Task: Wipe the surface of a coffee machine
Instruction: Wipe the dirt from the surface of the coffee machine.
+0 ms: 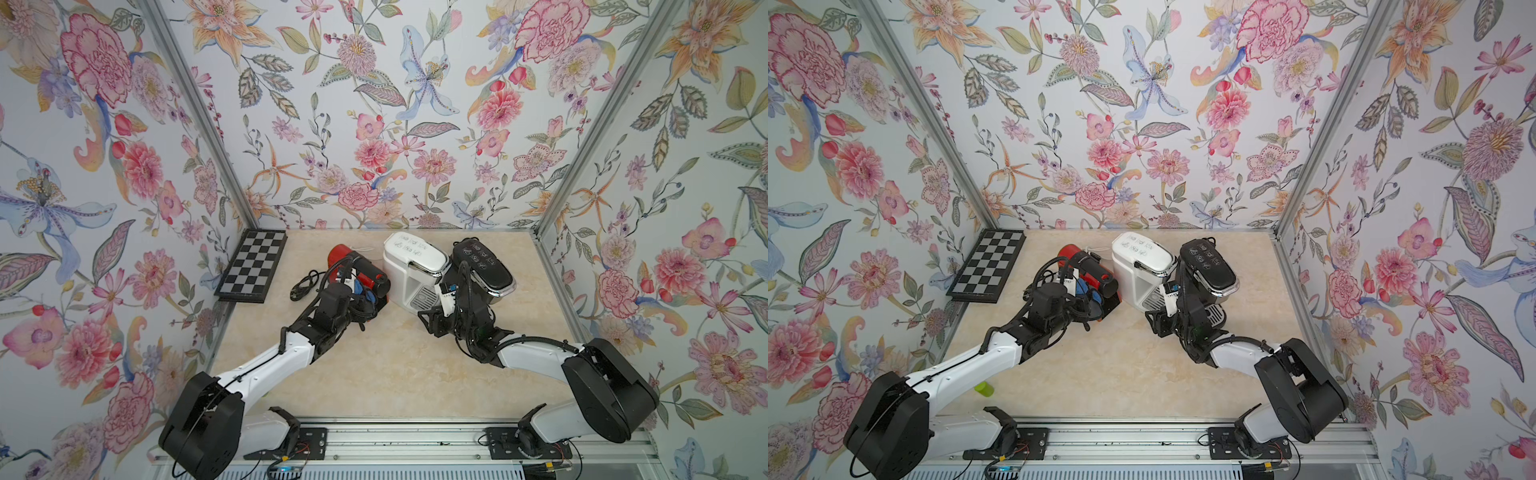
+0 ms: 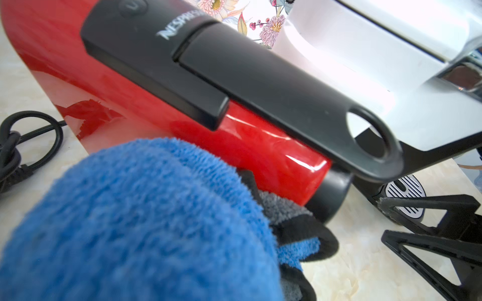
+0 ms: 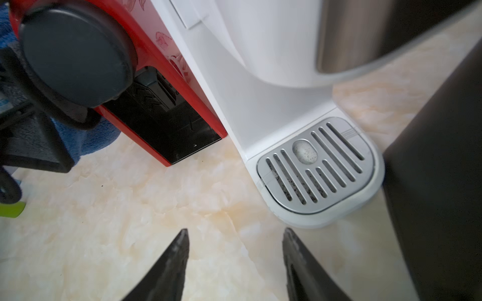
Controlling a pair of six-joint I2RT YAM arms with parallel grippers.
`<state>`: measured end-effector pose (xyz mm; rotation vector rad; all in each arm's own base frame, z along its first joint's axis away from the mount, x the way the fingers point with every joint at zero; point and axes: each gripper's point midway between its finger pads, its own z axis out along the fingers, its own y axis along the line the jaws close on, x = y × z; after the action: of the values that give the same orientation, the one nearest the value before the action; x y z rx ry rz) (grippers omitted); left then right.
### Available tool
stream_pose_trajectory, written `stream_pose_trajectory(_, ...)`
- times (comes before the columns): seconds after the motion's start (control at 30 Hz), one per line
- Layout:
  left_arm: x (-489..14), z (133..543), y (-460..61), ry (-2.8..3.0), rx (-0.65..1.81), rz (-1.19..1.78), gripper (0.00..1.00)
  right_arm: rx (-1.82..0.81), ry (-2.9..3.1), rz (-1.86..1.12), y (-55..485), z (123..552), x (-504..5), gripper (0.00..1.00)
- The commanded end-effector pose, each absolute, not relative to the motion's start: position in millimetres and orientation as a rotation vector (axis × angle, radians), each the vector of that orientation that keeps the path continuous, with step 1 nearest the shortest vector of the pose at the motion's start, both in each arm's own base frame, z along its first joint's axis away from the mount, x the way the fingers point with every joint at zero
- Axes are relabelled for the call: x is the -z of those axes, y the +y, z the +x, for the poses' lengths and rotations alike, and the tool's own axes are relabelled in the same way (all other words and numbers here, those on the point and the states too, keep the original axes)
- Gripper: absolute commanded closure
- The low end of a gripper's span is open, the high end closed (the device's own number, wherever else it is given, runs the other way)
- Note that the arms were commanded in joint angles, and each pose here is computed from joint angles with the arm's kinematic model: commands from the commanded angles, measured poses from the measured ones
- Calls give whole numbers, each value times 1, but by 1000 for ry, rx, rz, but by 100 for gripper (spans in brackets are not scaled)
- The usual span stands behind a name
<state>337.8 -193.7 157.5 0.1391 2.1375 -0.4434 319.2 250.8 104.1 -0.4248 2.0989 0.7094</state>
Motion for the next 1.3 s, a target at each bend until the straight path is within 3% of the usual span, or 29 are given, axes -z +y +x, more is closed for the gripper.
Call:
stream_pose_trajectory(0.0,-169,334,-208,2100,477,134,100,-721,2076,-422,256,324,-112,42)
stream_pose_trajectory(0.4,-143,319,-250,2121,592,161,100,-723,2079,-429,258,323,-111,42)
stream_pose_trajectory(0.73,-111,334,-272,2118,631,124,100,-720,2073,-429,257,323,-114,41)
stream_pose_trajectory(1.17,-54,343,-186,2208,319,-100,100,-724,2071,-430,257,322,-115,41)
stream_pose_trajectory(1.27,-63,340,-160,2179,299,-167,100,-724,2072,-429,257,322,-115,41)
